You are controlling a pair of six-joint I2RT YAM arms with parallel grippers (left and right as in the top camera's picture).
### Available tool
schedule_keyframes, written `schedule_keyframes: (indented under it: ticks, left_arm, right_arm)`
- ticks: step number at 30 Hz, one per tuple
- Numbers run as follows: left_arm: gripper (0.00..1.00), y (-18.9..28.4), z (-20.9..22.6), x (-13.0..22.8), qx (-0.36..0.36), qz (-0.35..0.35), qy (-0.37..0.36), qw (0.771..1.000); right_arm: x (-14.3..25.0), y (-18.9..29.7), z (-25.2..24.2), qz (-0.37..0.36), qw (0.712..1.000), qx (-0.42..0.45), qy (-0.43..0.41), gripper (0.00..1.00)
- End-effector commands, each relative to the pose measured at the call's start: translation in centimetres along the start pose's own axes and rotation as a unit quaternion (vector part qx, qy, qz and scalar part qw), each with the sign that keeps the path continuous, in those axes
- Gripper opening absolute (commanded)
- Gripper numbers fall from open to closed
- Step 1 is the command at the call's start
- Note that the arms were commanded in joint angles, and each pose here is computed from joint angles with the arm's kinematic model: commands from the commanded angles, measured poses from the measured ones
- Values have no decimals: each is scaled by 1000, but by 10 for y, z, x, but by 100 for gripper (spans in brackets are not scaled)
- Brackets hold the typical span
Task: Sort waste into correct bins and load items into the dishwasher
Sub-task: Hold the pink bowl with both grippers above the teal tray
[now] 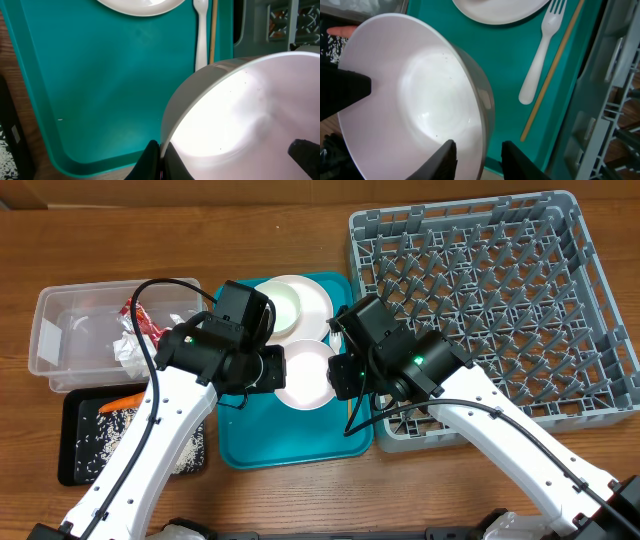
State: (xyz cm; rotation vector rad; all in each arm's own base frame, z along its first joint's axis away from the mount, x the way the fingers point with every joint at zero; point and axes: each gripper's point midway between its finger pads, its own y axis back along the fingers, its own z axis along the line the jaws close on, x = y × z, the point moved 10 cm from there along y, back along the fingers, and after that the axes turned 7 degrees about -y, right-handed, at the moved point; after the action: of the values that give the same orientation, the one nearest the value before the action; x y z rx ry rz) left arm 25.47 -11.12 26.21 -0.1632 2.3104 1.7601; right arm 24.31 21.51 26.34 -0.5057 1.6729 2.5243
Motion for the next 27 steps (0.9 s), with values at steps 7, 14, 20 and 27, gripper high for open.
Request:
schedule_keyframes:
  ticks: [7,14,20,27]
  left_arm:
    - [4,5,-4,-2,4,-13,-16,1000]
    - [4,4,-11,0,6,-12,-33,999]
    - [4,2,-17,3,-30,-23,-45,998]
    - [4,2,-17,3,-33,-24,-44,998]
  right_arm:
    - [-1,2,1,-9,1000,-2,-22,30]
    - [-4,2,2,-20,1000,-7,-18,30]
    - [-4,2,2,-20,1000,-7,-18,24]
    - [-3,2,-2,-24,999,17,-20,15]
